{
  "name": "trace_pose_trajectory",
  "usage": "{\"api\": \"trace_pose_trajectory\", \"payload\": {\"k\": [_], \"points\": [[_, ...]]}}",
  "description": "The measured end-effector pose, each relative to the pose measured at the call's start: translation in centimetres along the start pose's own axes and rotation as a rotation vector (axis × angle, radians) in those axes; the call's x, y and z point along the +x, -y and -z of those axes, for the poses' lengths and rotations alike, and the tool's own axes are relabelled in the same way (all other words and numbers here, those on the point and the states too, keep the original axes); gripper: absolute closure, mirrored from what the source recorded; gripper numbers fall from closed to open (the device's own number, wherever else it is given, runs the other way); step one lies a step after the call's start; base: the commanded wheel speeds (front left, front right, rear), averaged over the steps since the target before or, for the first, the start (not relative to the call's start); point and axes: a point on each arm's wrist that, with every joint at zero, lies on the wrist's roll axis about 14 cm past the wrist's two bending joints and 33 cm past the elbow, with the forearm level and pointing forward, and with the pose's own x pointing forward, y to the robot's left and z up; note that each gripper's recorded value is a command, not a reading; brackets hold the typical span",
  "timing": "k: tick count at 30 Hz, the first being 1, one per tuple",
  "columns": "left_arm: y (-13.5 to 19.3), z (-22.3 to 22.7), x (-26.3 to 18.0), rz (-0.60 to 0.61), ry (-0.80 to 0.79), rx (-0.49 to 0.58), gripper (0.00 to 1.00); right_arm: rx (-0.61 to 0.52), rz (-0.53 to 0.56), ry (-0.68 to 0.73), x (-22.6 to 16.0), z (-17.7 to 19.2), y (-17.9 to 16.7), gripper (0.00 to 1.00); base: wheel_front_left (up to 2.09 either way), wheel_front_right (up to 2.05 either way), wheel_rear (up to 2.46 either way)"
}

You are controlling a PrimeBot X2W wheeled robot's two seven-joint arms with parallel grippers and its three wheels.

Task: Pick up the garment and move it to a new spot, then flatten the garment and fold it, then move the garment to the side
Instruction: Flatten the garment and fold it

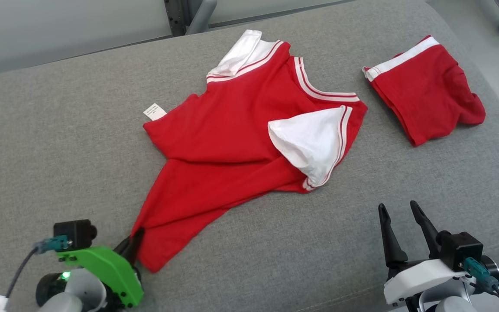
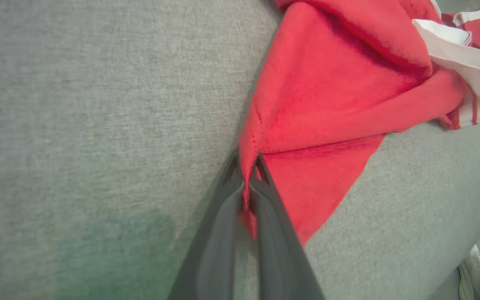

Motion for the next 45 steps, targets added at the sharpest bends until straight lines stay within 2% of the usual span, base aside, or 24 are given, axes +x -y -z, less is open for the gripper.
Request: {"api": "trace_pose_trajectory", "payload": {"k": [4,13,14,15,21,25,27,30,33,39,45], "points": [[-2.9,-0.7,-2.4,-0.047,-0.036,-0.002,1.0,0.003,-0.024,-0.007,0.3,0.2,-0.8,0.0,0.0,0.0,0.0],[-6.7,-2.6,-5.9,-0.135,-0.048,-0.039,1.0,0.005,-0.065,-0.003,0.8,0.2,-2.1,0.0,0.0,0.0,0.0],[-7.0,-2.5,-6.0,-0.148,-0.048,-0.039,0.56,0.005,-0.065,-0.001,0.8,0.1,-2.1,0.0,0.0,0.0,0.0],[-7.1,-2.4,-6.1,-0.154,-0.046,-0.033,0.0,0.005,-0.065,0.0,0.8,0.1,-2.1,0.0,0.0,0.0,0.0],[-6.9,-2.8,-6.4,-0.178,0.021,-0.036,0.0,0.011,-0.037,0.004,0.3,-0.1,-1.2,0.0,0.0,0.0,0.0],[-8.8,-5.4,-7.2,-0.283,0.143,-0.009,0.0,0.009,-0.016,0.002,0.1,0.0,-0.5,0.0,0.0,0.0,0.0],[-8.1,-7.0,-7.1,-0.276,0.214,-0.019,0.0,0.009,-0.012,-0.002,0.1,0.1,-0.4,0.0,0.0,0.0,0.0],[-5.7,-8.5,-6.2,-0.217,0.266,0.008,0.0,0.009,-0.011,-0.007,0.3,0.2,-0.4,0.0,0.0,0.0,0.0],[-1.6,-9.4,-4.2,-0.095,0.268,0.015,0.0,0.013,-0.01,-0.002,0.7,0.0,-0.4,0.0,0.0,0.0,0.0],[6.6,-7.7,0.8,0.142,0.144,0.029,0.0,0.022,-0.003,-0.014,1.0,0.3,-0.3,0.0,0.0,0.0,0.0],[10.5,-5.6,5.1,0.237,0.017,0.042,0.0,0.028,0.028,-0.015,0.8,0.3,0.6,0.0,0.0,0.0,0.0]]}}
